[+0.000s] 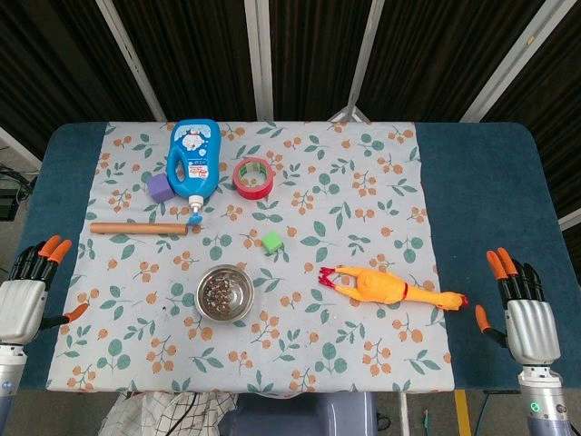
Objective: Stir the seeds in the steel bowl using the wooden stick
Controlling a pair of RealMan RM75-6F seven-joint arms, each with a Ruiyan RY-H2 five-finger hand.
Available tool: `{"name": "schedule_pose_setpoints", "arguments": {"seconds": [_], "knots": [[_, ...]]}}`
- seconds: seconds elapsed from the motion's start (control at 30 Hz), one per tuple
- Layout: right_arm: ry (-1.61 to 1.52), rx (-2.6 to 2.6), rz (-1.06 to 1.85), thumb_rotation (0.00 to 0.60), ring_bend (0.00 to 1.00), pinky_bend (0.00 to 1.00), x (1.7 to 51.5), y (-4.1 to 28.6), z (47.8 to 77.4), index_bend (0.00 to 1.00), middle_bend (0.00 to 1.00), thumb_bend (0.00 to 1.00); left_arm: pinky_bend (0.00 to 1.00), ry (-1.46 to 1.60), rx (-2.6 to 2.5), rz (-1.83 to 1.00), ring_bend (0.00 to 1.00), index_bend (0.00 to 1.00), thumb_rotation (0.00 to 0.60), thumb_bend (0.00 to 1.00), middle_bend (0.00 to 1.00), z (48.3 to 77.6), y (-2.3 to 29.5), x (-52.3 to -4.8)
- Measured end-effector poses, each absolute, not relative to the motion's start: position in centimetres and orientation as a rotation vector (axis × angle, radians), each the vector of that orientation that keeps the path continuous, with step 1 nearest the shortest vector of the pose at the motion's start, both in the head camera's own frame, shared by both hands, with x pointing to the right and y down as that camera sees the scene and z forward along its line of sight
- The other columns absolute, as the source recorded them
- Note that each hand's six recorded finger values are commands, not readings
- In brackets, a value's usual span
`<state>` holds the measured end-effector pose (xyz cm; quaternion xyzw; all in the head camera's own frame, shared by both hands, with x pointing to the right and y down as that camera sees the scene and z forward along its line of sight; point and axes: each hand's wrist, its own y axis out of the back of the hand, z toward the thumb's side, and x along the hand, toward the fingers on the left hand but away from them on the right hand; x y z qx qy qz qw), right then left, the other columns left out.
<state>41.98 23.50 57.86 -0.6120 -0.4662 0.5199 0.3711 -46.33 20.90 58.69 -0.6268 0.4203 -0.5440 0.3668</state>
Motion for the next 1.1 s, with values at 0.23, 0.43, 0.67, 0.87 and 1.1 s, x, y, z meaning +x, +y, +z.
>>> {"name": "schedule_pose_setpoints", "arguments": {"seconds": [0.23, 0.43, 0.67, 0.87, 1.1], "knots": [[-1.194, -1.577, 1.329, 0.600, 0.00, 0.00, 41.9, 23.5, 57.9, 0.00, 0.00, 0.45, 0.00, 1.089, -1.605, -1.405, 0.00, 0.02, 0.600, 0.20, 0.00, 58.7, 20.8, -46.4], [-1.199, -1.582, 1.329, 0.600, 0.00, 0.00, 41.9, 23.5, 57.9, 0.00, 0.00, 0.45, 0.00, 1.070, -1.611, -1.417, 0.00, 0.04, 0.600, 0.20, 0.00, 59.1, 20.3, -46.2], [-1.195, -1.596, 1.324, 0.600, 0.00, 0.00, 41.7, 23.4, 58.0, 0.00, 0.00, 0.45, 0.00, 0.982, -1.598, -1.451, 0.00, 0.14, 0.600, 0.20, 0.10, 60.4, 18.2, -45.4], [-1.204, -1.610, 1.327, 0.600, 0.00, 0.00, 41.8, 23.4, 58.1, 0.00, 0.00, 0.45, 0.00, 0.881, -1.566, -1.490, 0.00, 0.21, 0.600, 0.25, 0.24, 62.2, 14.6, -43.9], [-1.217, -1.624, 1.332, 0.600, 0.00, 0.00, 42.0, 23.4, 58.1, 0.00, 0.00, 0.45, 0.00, 0.783, -1.539, -1.544, 0.00, 0.27, 0.600, 0.32, 0.30, 65.0, 10.0, -41.5]]}}
